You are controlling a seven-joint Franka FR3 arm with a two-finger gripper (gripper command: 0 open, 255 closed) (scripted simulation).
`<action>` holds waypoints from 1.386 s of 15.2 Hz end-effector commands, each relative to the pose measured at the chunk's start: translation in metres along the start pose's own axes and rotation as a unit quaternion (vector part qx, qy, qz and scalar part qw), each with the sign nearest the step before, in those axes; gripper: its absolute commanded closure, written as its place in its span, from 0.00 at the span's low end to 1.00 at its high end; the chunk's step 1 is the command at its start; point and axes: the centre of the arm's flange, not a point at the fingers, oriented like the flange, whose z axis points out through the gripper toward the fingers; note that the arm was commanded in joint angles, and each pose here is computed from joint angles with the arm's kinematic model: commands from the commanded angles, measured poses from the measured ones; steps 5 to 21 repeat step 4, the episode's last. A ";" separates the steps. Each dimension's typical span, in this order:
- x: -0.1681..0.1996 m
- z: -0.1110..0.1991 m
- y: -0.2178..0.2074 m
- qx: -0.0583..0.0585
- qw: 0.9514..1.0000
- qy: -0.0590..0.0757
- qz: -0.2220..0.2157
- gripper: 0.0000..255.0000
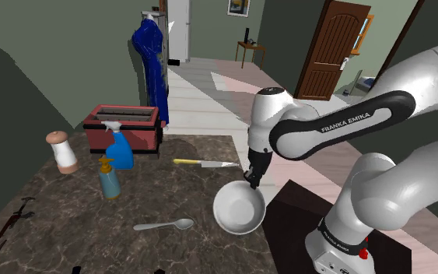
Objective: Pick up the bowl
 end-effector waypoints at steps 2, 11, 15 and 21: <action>-0.001 -0.016 -0.001 0.000 1.000 0.000 0.000 1.00; -0.001 -0.017 -0.001 0.000 1.000 0.000 0.000 1.00; -0.001 -0.017 -0.001 0.000 1.000 0.000 0.000 1.00; -0.001 -0.017 -0.001 0.000 1.000 0.000 0.000 1.00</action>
